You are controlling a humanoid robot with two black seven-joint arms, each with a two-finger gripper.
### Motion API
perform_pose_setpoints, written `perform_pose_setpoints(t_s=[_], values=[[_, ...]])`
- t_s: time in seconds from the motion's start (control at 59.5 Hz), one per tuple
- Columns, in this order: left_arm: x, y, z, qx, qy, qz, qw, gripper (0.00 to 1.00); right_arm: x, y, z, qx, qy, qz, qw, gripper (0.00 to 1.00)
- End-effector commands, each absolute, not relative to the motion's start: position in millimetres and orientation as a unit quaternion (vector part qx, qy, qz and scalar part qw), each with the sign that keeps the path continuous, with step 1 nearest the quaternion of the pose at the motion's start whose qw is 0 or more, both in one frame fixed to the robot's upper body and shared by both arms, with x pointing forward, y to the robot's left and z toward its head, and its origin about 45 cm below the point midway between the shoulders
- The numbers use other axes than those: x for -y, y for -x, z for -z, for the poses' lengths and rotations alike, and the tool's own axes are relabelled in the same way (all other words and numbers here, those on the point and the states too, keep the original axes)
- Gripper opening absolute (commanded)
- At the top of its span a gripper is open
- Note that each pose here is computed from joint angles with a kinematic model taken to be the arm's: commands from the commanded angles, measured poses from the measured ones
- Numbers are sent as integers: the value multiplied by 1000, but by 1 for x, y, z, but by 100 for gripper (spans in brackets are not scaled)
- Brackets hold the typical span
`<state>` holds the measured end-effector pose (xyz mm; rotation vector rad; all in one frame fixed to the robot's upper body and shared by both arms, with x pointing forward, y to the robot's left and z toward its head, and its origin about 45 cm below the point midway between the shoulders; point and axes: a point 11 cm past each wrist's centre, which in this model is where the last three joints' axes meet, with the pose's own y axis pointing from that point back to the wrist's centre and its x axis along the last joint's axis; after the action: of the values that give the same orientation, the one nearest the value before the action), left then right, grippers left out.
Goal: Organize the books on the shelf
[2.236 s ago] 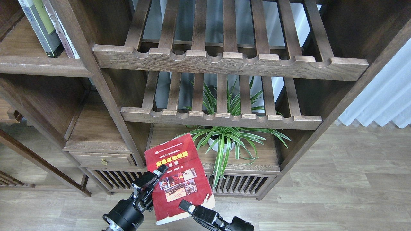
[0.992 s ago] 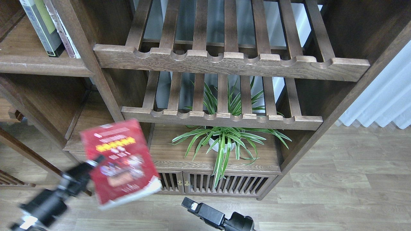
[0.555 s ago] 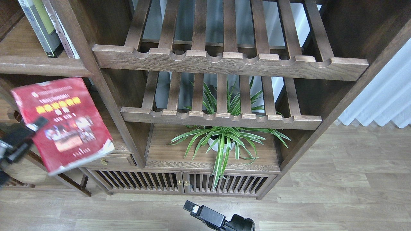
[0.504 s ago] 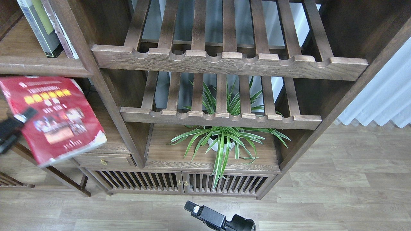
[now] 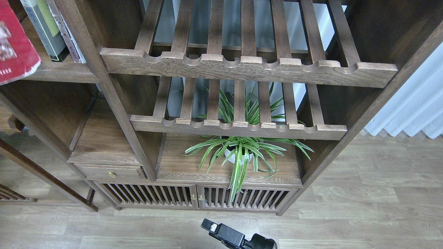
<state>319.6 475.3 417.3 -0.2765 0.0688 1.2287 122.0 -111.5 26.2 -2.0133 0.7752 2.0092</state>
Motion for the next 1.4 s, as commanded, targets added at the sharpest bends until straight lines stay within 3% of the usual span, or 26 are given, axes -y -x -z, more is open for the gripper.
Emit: perform_pose_setpoints(t_s=[0.0,0.269,0.74,0.858,0.942,1.11,1.379], values=[[-477,-335,-433,2,105,-584,805,5,112,-120,-26,-264,677,-680,98,99],[-477,-368,-458,43,79,-598,796,6,112,-120,-25,-264,677,-680,98,99],[-445,-436,-451,11,68,-594,801,8,112,-121,-26,-263,678,-680,99,99],[-441,-444,-441,-6,63,-594,802,24,112,-122,-27,-262,679,-679,99,99],[-433,-447,-436,-13,65,-587,807,40,112,-121,-27,-262,678,-679,99,99],[-429,-447,-432,-17,71,-581,811,45,112,-121,-27,-262,678,-679,99,99],[-435,-436,-447,-32,136,-565,813,45,113,-125,-27,-265,679,-677,102,99]])
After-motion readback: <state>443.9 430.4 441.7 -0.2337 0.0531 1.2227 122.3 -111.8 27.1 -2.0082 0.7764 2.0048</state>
